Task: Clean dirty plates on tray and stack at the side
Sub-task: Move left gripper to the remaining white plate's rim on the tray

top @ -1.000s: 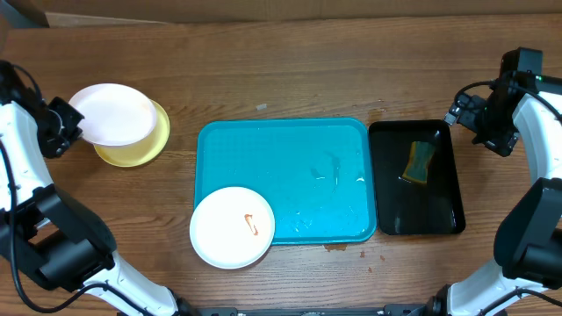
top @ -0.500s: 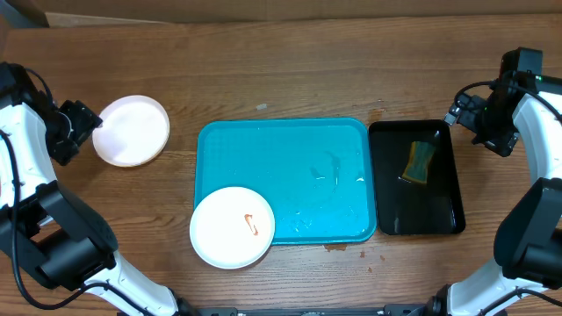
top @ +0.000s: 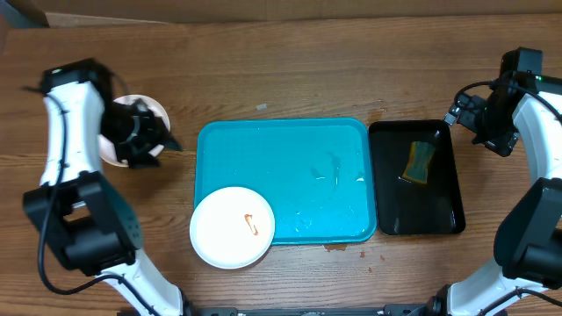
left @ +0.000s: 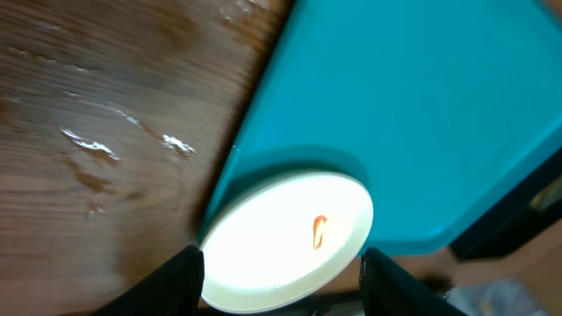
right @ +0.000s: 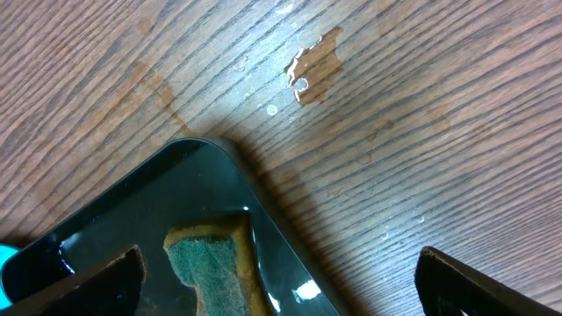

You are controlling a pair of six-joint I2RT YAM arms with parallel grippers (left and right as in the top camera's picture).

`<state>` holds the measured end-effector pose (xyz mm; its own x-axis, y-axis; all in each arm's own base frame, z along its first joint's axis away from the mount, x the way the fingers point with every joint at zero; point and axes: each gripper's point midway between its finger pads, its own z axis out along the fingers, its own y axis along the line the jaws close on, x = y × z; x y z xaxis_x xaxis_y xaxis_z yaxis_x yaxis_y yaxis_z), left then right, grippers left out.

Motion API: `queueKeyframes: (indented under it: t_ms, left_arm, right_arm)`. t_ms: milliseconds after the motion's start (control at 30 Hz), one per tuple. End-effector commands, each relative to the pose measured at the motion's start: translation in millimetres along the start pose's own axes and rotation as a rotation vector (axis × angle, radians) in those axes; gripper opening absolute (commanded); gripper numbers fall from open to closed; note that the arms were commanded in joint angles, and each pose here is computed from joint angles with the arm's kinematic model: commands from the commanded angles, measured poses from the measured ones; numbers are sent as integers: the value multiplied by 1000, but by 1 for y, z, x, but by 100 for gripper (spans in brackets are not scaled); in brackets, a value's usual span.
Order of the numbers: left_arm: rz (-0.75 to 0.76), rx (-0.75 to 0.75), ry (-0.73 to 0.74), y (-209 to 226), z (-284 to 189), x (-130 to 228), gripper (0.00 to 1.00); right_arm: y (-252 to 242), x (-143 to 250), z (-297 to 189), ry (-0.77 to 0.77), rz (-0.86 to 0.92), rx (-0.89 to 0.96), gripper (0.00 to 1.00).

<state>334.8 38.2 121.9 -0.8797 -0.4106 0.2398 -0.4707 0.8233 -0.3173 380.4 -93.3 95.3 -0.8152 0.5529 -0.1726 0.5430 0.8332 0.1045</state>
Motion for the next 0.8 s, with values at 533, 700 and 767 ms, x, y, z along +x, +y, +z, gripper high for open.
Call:
queueKeyframes:
  t_ms: [533,700,767]
  left_arm:
    - [447,-183,179,-100,24,129,52]
    - [333,-309,64,-76,23,155,54]
    - [288,-322,51,-64,29,167,54]
  right_arm:
    - [5,-7,-13,-41,-1,-19,100]
    - [5,-7,-13,-41,-1,-19,100]
    - [5,-7,-13,-41,-1,-19,100]
